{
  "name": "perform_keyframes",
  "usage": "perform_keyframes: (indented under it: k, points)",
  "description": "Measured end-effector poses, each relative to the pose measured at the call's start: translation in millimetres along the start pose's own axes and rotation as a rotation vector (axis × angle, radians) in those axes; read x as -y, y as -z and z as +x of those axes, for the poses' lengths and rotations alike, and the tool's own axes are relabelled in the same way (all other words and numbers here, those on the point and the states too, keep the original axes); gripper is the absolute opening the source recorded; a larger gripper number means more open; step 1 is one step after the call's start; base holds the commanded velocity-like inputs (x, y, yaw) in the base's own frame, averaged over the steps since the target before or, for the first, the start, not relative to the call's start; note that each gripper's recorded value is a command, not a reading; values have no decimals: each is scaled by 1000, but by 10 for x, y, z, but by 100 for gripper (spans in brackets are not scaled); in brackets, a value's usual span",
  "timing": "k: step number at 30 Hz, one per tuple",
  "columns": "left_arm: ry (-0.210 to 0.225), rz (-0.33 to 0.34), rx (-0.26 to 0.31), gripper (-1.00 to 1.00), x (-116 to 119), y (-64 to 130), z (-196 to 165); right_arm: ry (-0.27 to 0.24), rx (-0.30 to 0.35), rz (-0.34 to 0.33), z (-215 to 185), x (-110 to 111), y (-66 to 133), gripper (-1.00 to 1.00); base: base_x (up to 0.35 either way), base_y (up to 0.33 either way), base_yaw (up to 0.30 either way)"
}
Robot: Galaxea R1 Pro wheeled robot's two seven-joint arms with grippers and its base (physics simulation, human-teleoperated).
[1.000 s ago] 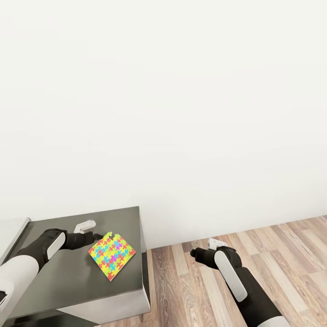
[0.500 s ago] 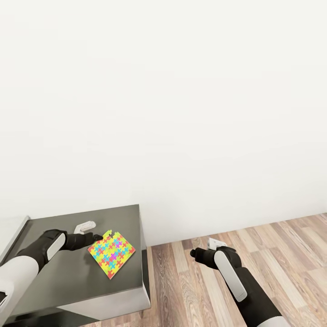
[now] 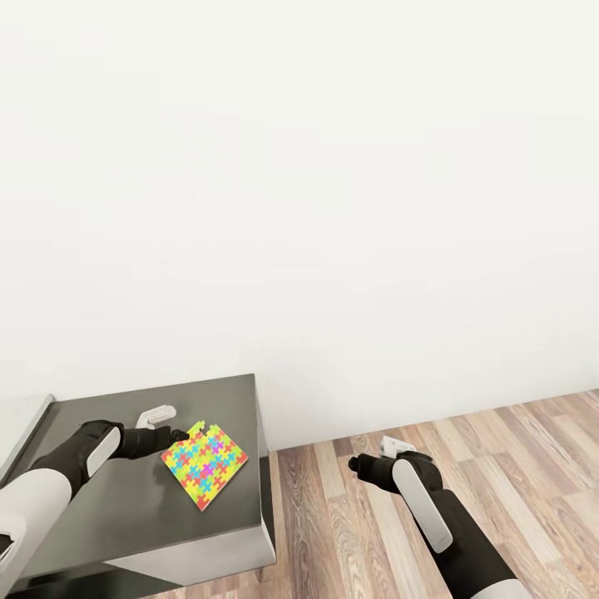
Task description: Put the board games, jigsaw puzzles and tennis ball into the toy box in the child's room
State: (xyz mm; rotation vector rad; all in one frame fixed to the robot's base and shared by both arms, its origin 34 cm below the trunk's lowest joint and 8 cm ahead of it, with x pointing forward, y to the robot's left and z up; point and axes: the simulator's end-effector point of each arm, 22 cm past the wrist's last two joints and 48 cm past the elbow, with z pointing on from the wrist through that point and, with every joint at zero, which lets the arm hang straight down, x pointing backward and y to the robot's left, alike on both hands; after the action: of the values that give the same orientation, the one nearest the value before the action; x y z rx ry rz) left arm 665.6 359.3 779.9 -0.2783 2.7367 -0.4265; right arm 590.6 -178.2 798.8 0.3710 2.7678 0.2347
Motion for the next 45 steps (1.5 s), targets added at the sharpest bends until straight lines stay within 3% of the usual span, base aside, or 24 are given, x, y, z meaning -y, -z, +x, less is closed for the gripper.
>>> perform_keyframes:
  k: [21, 45]
  points:
    - [6, -3, -29, 100, -34, -134, 120, -4, -29, 9, 102, 48, -111, 100, 0, 0, 0]
    - [-2, 2, -31, 100, -36, -137, 127, -3, -40, 14, 161, 82, -137, 100, 0, 0, 0]
